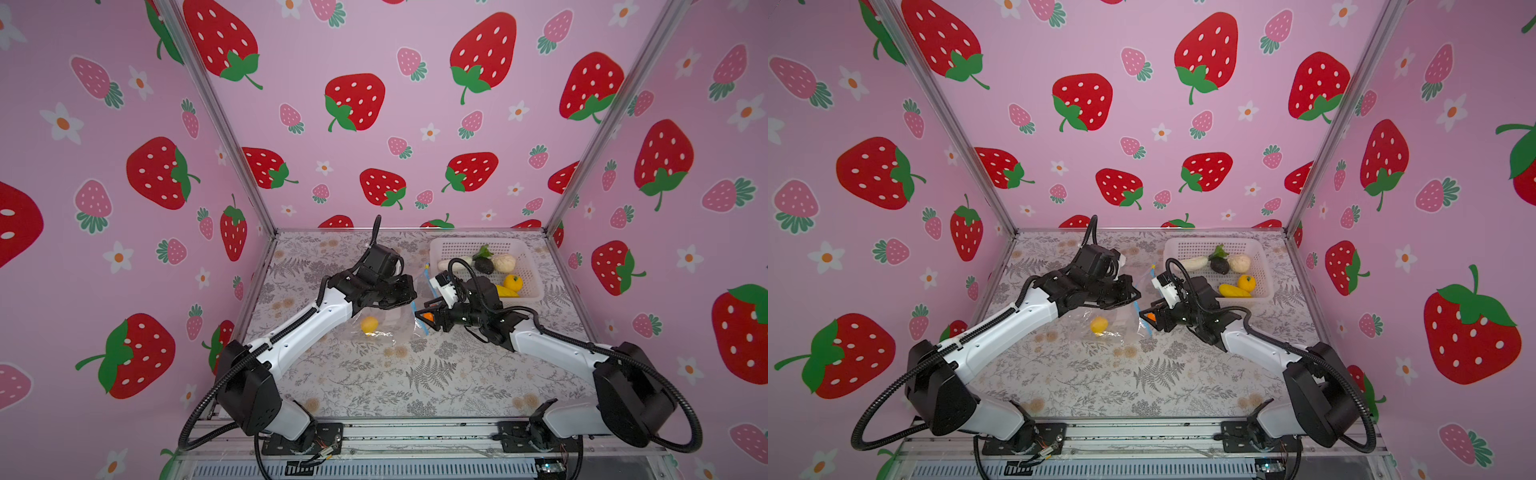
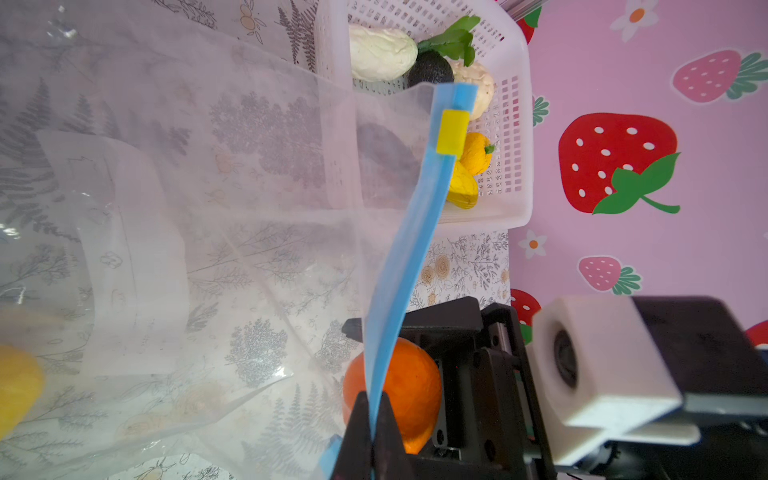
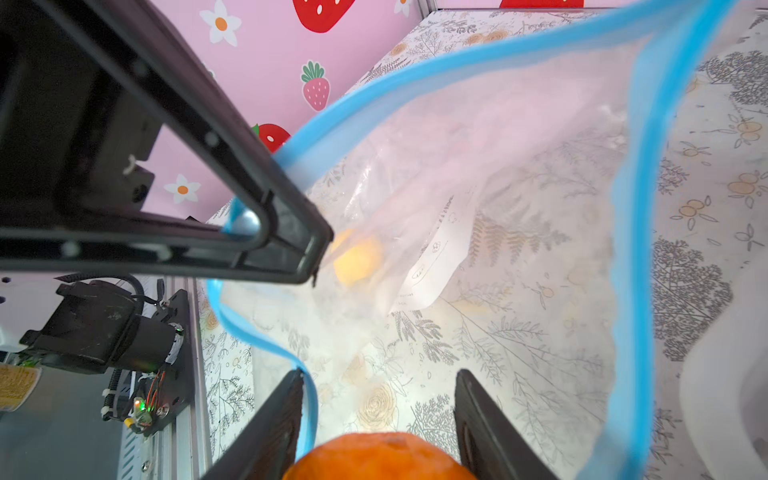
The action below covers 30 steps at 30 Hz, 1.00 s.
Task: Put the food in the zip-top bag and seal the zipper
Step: 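Carry the orange to the bag mouth and release it inside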
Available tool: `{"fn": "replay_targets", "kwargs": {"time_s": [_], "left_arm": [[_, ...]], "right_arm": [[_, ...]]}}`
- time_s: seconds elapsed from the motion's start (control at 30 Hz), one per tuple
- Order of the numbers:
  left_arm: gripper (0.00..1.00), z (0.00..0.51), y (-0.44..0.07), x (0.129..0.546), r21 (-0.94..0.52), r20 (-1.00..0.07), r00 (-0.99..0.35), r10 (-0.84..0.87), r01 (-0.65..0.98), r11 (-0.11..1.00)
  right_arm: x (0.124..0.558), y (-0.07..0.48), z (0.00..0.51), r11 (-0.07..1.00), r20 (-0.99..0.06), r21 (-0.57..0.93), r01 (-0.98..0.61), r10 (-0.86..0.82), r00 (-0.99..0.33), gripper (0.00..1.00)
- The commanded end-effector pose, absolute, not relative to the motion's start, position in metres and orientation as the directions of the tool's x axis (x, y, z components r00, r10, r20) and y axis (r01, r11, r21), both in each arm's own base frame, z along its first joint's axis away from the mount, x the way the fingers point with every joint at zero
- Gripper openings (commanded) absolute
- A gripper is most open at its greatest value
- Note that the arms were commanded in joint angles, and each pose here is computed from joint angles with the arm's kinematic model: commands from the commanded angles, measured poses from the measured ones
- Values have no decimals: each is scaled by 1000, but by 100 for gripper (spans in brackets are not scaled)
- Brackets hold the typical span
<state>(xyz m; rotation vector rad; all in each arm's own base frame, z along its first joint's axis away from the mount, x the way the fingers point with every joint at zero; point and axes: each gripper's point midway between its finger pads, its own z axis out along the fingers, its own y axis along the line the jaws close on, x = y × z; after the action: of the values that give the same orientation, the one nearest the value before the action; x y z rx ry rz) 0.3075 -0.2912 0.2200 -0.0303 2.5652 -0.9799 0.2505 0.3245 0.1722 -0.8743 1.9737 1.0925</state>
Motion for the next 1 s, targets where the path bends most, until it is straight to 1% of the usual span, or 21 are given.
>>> {"fn": "replay_targets", "kwargs": {"time_s": [0.0, 0.07, 0.17, 0.43, 0.67, 0.83, 0.97], "left_arm": [[0, 219, -287, 304, -643, -362, -918, -163, 119, 757], [0, 221, -284, 304, -636, -371, -915, -159, 125, 762], [0, 222, -281, 303, -637, -374, -912, -168, 121, 761], [0, 223, -289, 299, -668, -363, -915, -176, 124, 733], [0, 222, -296, 298, -685, -355, -918, -176, 128, 717], [0, 223, -300, 300, -690, -353, -920, -172, 131, 712], [0, 217, -301, 298, -683, -352, -921, -166, 132, 718]], "right_arm": [[249, 319, 189, 381, -850, 404, -831, -179, -495, 38], [247, 316, 195, 369, -858, 406, -836, -160, -487, 39], [250, 312, 198, 382, -862, 402, -832, -147, -485, 40], [252, 333, 193, 377, -842, 421, -825, -176, -510, 38], [262, 333, 165, 462, -800, 418, -782, -220, -558, 38], [269, 330, 153, 508, -779, 402, -762, -246, -576, 47], [269, 327, 149, 522, -775, 398, -754, -249, -581, 63]]}}
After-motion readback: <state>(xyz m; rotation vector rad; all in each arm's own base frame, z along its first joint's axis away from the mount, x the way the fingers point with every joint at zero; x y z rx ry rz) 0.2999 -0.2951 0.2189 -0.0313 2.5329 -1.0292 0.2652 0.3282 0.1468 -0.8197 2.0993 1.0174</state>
